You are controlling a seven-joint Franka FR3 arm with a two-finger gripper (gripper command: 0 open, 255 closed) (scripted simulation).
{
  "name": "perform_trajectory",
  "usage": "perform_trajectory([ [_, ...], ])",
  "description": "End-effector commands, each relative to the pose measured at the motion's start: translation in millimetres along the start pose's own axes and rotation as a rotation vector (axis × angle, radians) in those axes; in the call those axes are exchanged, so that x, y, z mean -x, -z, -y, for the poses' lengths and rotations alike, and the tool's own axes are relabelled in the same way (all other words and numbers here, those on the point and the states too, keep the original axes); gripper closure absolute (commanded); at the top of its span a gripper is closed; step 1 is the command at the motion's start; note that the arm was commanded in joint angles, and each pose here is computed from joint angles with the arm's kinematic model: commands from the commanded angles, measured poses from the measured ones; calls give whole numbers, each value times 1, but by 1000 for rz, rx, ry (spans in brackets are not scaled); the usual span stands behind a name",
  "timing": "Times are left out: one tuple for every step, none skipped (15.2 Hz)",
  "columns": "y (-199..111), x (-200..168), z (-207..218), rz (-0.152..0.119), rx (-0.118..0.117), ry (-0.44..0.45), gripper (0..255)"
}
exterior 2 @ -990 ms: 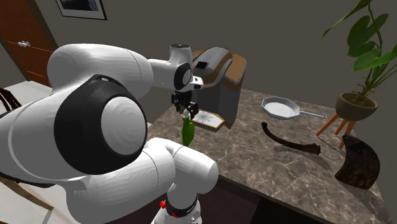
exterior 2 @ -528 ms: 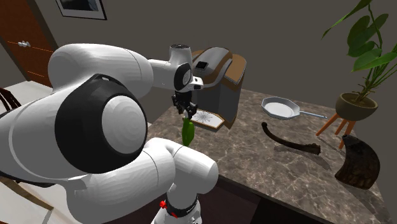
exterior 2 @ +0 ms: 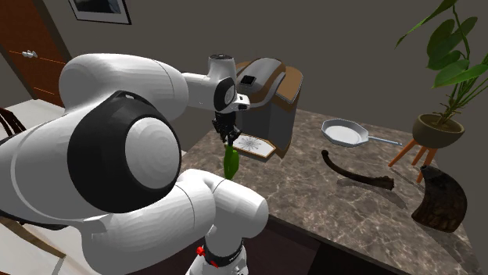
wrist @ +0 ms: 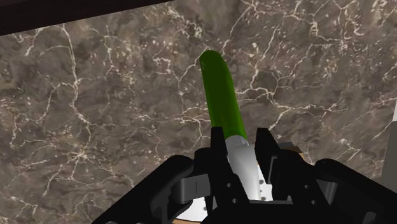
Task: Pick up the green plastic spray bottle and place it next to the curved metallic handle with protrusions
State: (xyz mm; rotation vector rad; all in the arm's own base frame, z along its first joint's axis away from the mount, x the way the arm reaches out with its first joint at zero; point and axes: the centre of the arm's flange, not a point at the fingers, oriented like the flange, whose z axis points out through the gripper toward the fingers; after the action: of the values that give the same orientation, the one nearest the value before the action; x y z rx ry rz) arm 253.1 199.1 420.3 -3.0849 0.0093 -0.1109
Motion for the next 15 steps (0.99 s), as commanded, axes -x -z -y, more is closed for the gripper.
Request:
perform_trajectory([
  [0,0,0,0,0,0,255],
  [5,0,0,0,0,0,255],
  [10,-1,1,0,0,0,255],
  [16,-1,1,0,0,0,255],
  [21,-1,1,0,0,0,255],
  [26,-2,1,0,0,0,255],
  [31,-2,2,0,0,0,255],
  [37,-3,2,0,0,0,255],
  [42,-3,2,0,0,0,255],
  [47,-3,3,0,0,0,255],
  [52,-4,3,0,0,0,255],
  [58,-4,3,0,0,0,255],
  [63,-5,3,0,0,0,255],
  [68,-5,4,0,0,0,255],
  [73,-5,4,0,0,0,255],
])
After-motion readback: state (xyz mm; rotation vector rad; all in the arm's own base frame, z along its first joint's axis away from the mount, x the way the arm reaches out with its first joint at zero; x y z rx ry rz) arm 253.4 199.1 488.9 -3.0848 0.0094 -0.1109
